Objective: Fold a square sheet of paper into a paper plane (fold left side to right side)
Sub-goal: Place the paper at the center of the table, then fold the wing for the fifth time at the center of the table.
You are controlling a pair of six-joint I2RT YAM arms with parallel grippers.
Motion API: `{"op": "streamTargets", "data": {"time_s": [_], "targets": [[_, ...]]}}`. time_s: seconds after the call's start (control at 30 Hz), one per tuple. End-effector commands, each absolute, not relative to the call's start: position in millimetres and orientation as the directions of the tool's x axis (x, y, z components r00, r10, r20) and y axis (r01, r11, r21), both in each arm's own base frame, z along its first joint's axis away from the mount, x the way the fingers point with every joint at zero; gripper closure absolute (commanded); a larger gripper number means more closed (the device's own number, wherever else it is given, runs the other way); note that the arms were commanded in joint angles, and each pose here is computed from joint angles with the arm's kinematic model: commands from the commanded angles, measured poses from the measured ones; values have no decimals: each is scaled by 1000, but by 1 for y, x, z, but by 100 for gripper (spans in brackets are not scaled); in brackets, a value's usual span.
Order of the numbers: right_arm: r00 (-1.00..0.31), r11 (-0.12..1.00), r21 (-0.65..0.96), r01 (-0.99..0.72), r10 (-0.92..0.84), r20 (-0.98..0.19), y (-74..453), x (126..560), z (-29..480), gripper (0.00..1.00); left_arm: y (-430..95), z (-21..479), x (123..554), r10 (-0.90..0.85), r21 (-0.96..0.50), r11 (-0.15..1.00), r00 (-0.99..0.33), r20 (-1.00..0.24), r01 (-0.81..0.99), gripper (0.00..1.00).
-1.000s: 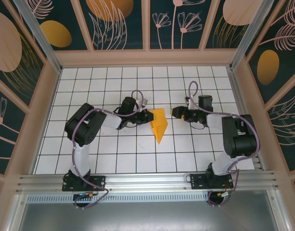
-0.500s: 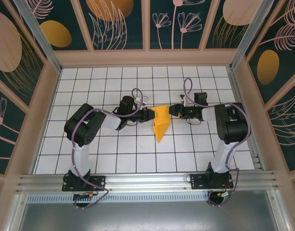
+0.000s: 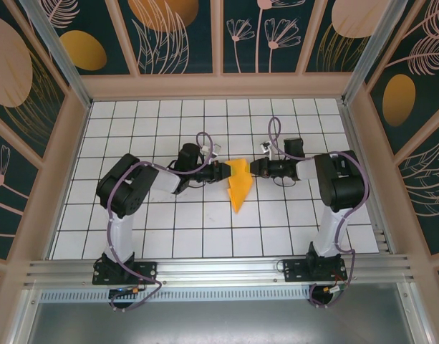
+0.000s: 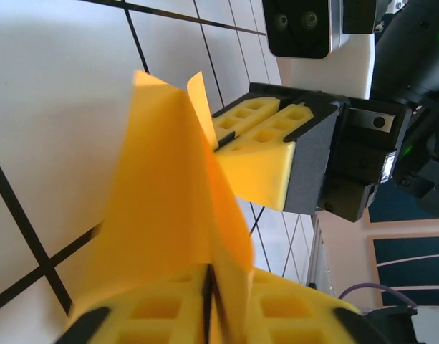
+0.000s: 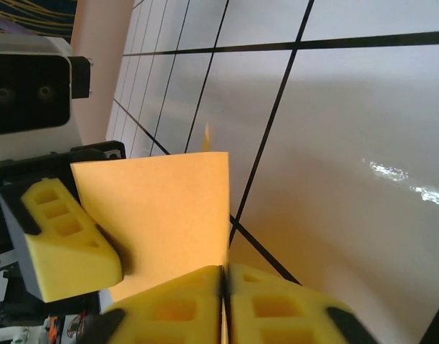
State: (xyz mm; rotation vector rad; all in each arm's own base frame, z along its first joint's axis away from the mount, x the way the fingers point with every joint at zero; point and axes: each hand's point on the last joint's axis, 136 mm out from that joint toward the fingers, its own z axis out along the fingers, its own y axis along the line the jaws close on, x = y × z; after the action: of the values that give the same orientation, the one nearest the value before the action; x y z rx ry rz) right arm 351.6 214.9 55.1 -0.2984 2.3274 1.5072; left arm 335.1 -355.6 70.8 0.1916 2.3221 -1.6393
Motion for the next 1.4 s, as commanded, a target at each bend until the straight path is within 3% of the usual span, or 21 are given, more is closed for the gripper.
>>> {"op": "streamTargets", "data": {"time_s": [0.0, 0.07, 0.2, 0.4, 0.53, 0.73, 0.93, 1.37], "targets": [[-910, 405, 832, -380, 1, -416, 214, 345, 56, 93, -344, 71, 345, -77, -880, 381, -939, -336, 283, 71], [-913, 422, 829, -366, 9, -407, 211, 344, 54, 97, -333, 76, 350, -91, -863, 417, -932, -351, 285, 54], [-923, 452, 829, -330, 31, -384, 207, 343, 54, 98, -312, 96, 356, -83, -766, 551, -892, -444, 331, 46], [-940, 502, 821, -273, 40, -337, 209, 337, 59, 99, -288, 137, 337, -4, -593, 697, -825, -565, 403, 44], [-953, 541, 808, -234, 38, -302, 213, 333, 60, 99, -309, 144, 298, 77, -582, 669, -822, -564, 462, 45], [-966, 596, 787, -160, 71, -250, 219, 333, 66, 98, -344, 122, 257, 206, -529, 663, -808, -553, 531, 45], [-976, 642, 763, -75, 108, -187, 229, 332, 69, 98, -357, 106, 253, 275, -417, 721, -781, -560, 553, 44], [-976, 684, 729, -21, 144, -164, 242, 336, 77, 98, -360, 61, 246, 434, -132, 808, -730, -527, 575, 37]]}}
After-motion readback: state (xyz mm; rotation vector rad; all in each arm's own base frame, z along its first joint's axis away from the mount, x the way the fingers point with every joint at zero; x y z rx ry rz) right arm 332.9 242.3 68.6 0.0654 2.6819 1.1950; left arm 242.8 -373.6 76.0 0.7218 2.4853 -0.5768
